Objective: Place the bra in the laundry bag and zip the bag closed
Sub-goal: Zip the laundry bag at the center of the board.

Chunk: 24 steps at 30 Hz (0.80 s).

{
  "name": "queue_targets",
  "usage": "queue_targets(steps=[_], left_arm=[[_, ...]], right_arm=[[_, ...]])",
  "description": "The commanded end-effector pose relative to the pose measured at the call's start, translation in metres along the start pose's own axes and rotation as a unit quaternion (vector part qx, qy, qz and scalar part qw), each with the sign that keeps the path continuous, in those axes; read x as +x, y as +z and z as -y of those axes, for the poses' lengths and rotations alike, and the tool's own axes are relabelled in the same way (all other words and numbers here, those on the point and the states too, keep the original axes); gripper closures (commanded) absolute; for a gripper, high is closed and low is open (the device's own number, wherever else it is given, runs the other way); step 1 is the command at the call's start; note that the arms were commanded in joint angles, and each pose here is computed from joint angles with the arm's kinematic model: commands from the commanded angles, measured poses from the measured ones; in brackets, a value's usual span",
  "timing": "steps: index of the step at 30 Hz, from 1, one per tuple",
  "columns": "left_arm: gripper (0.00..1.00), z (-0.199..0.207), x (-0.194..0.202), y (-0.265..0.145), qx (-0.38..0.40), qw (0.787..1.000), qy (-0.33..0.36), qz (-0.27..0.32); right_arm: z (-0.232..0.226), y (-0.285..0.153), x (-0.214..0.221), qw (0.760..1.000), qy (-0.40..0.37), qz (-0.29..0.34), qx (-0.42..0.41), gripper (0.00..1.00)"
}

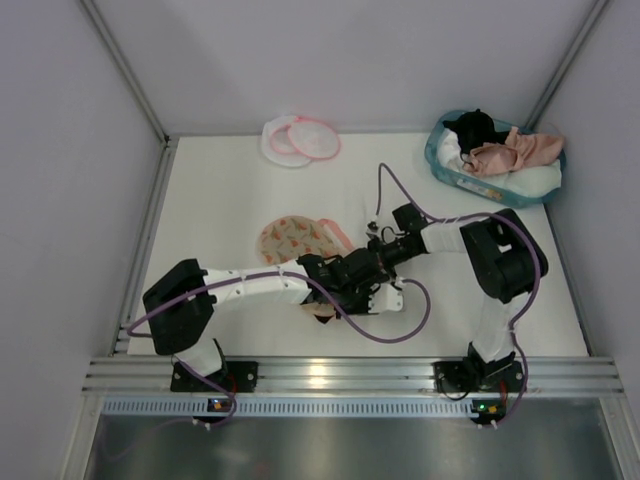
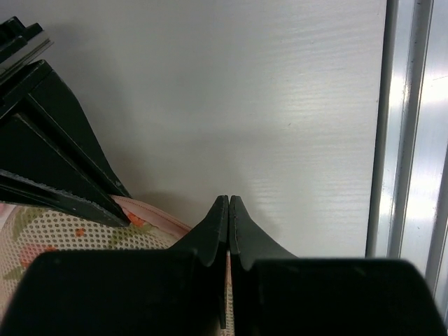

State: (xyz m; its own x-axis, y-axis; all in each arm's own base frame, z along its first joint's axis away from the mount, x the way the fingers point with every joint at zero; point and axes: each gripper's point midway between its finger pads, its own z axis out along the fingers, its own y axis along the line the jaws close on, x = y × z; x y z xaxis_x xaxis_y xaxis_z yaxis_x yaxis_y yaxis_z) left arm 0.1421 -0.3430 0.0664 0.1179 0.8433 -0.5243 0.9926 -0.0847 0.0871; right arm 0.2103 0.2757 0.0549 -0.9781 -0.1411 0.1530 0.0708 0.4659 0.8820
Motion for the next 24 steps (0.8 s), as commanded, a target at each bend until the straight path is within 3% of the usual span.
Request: queue_targets(steps=[1,5,9,11,15,18,20,22,24], left_arm=[[1.0,0.015,-0.017,-0.013,0.027,0.999,0.002,0.041],[0.63,0.022,-0.018,-0.02,0.047,0.998,-0.012,0.032],[0.44,0.001,-0.037,-0.056,-0.001,0.995,-0.092,0.044],[0.38,-0.016,-0.041,-0.079,-0.026,0.989,-0.128,0.073],[0.39,-0.078,0.011,-0.102,-0.087,0.959,-0.259,0.071],[0.41,-0.09,0.05,-0.094,-0.068,0.938,-0.335,0.058],[0.43,-0.09,0.068,-0.082,-0.043,0.916,-0.396,0.046],[0.43,-0.093,0.076,-0.075,-0.017,0.896,-0.442,0.05],[0.47,-0.091,0.087,-0.063,0.01,0.873,-0.487,0.041]], right_arm=[[-0.006,-0.001,-0.031,0.998,-0.049,0.028,0.004,1.0],[0.0,0.001,-0.036,0.998,-0.053,0.024,0.01,1.0],[0.005,0.002,-0.036,0.997,-0.067,0.019,0.019,1.0],[0.007,0.002,-0.038,0.997,-0.069,0.019,0.02,1.0],[0.013,0.002,-0.047,0.995,-0.089,0.015,0.035,0.99],[0.019,0.002,-0.049,0.994,-0.092,0.009,0.05,0.76],[0.02,0.0,-0.053,0.994,-0.091,0.014,0.059,0.47],[0.019,-0.006,-0.057,0.992,-0.099,0.03,0.076,0.24],[0.012,-0.015,-0.057,0.989,-0.108,0.042,0.087,0.14]])
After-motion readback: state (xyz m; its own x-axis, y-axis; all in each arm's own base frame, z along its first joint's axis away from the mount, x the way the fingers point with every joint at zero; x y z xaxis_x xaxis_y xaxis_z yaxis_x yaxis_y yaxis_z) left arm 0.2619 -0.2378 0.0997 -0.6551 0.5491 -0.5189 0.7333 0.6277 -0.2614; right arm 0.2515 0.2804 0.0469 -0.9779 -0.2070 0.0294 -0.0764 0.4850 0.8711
